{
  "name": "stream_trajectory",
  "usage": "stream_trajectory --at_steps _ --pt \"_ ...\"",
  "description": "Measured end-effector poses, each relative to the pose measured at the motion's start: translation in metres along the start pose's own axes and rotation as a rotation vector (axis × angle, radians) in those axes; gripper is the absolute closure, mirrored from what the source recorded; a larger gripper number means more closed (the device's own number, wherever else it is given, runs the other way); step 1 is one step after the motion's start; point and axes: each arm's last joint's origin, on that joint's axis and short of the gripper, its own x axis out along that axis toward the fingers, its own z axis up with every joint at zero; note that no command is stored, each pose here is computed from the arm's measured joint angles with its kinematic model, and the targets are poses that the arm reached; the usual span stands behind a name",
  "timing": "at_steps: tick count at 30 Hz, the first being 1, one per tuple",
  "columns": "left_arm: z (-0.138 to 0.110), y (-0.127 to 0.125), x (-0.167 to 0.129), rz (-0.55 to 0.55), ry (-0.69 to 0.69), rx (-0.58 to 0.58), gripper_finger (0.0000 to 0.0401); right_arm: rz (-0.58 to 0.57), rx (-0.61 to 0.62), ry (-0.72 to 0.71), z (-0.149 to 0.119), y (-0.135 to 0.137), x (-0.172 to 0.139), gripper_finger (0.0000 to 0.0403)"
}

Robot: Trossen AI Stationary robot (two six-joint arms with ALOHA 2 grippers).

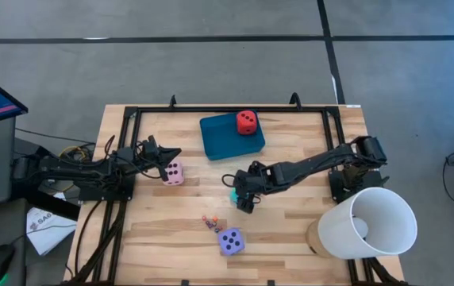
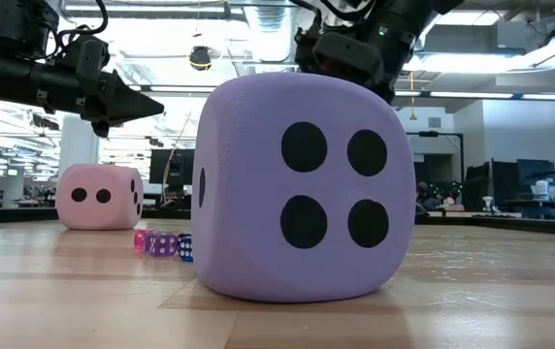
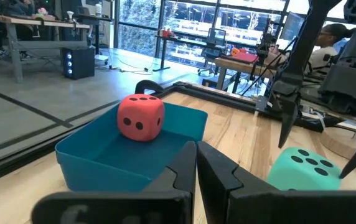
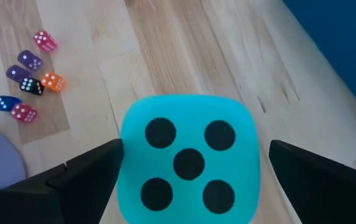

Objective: Pick & Place Dice
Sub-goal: Put the large blue dice into the blue bin

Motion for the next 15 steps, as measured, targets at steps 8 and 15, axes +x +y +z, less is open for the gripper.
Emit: stream_trajectory --at_steps 8,15 --pt "0.0 0.0 0.0 0.0 0.0 0.0 0.0395 -0.002 0.005 -0.02 0.0012 -0.0007 0.0013 0.0003" --pt "-0.0001 0.0 0.0 0.0 0.0 0.0 0.0395 0.005 0.056 -0.014 0.0007 -0.0006 0.0015 0.0003"
